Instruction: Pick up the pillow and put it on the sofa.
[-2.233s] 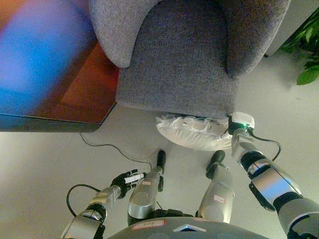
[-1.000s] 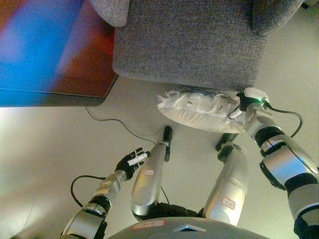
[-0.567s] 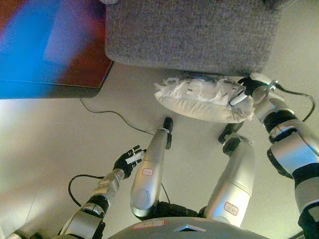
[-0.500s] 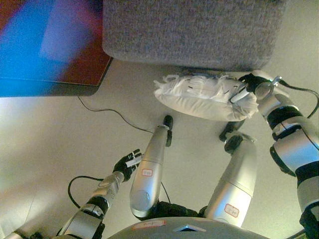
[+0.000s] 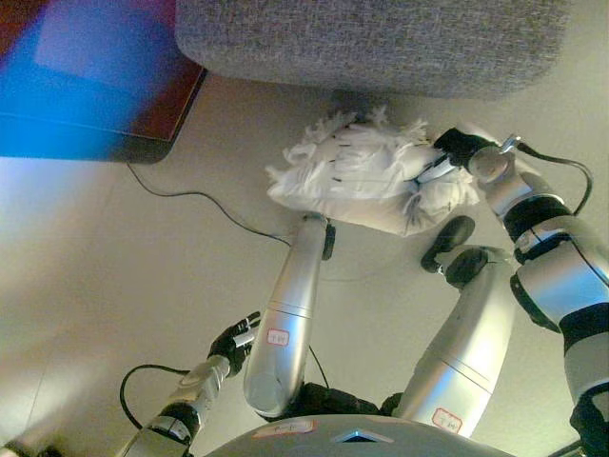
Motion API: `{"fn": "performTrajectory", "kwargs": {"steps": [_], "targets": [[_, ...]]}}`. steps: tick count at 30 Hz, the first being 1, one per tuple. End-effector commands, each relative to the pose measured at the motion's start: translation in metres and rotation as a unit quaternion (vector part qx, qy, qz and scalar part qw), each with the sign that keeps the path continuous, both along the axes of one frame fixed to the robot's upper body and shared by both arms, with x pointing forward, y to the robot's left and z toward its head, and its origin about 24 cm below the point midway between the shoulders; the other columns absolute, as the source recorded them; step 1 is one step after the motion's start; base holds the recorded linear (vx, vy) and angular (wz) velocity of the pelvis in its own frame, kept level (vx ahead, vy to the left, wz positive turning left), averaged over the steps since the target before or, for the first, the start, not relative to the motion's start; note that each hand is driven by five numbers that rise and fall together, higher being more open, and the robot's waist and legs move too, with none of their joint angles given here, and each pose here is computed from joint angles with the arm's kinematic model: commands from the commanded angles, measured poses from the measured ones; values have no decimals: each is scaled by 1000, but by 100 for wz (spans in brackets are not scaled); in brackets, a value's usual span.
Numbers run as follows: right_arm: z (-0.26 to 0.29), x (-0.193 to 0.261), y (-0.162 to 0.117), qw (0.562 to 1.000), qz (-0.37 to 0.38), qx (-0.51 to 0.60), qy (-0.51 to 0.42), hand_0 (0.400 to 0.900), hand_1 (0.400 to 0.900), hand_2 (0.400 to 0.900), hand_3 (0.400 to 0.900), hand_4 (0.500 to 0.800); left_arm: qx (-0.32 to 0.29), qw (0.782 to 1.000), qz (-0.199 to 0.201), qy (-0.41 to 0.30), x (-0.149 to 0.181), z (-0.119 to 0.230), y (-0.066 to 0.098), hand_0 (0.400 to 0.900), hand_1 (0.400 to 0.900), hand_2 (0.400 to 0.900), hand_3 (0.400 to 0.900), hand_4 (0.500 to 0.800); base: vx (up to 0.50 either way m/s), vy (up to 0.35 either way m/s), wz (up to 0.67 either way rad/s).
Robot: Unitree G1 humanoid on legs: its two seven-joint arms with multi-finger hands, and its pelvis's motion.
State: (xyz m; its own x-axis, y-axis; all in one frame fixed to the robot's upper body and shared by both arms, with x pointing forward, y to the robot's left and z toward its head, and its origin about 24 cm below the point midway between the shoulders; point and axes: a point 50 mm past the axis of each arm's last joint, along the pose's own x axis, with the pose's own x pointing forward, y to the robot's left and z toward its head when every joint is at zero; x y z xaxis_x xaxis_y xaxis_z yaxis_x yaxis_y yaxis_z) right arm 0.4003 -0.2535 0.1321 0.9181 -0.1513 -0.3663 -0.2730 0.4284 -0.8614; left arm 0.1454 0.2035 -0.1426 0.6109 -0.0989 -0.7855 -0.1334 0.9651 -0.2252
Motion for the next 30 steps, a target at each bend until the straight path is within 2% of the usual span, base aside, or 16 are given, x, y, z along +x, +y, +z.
{"fn": "performTrajectory", "kwargs": {"steps": [1,7,18,24,30], "targets": [[35,9,15,993,45,77,-83,400,400,400,400,500,44,997,27,60,-48,-9,32,900,900,900,900,800,16,-10,-4],[6,0,19,990,81,113,-37,400,400,400,400,500,58,995,24,73,-52,-11,36,900,900,900,900,800,89,-10,-4],[-80,-45,33,953,116,252,119,400,400,400,400,500,111,984,13,136,-61,-9,61,900,900,900,900,800,215,-77,13],[-95,-64,45,922,148,311,177,400,400,400,400,500,130,975,12,179,-80,-13,64,900,900,900,900,800,252,-72,1],[-73,-61,67,896,204,353,176,400,400,400,400,500,139,973,10,185,-77,-12,68,900,900,900,900,800,75,-38,-8]]}}
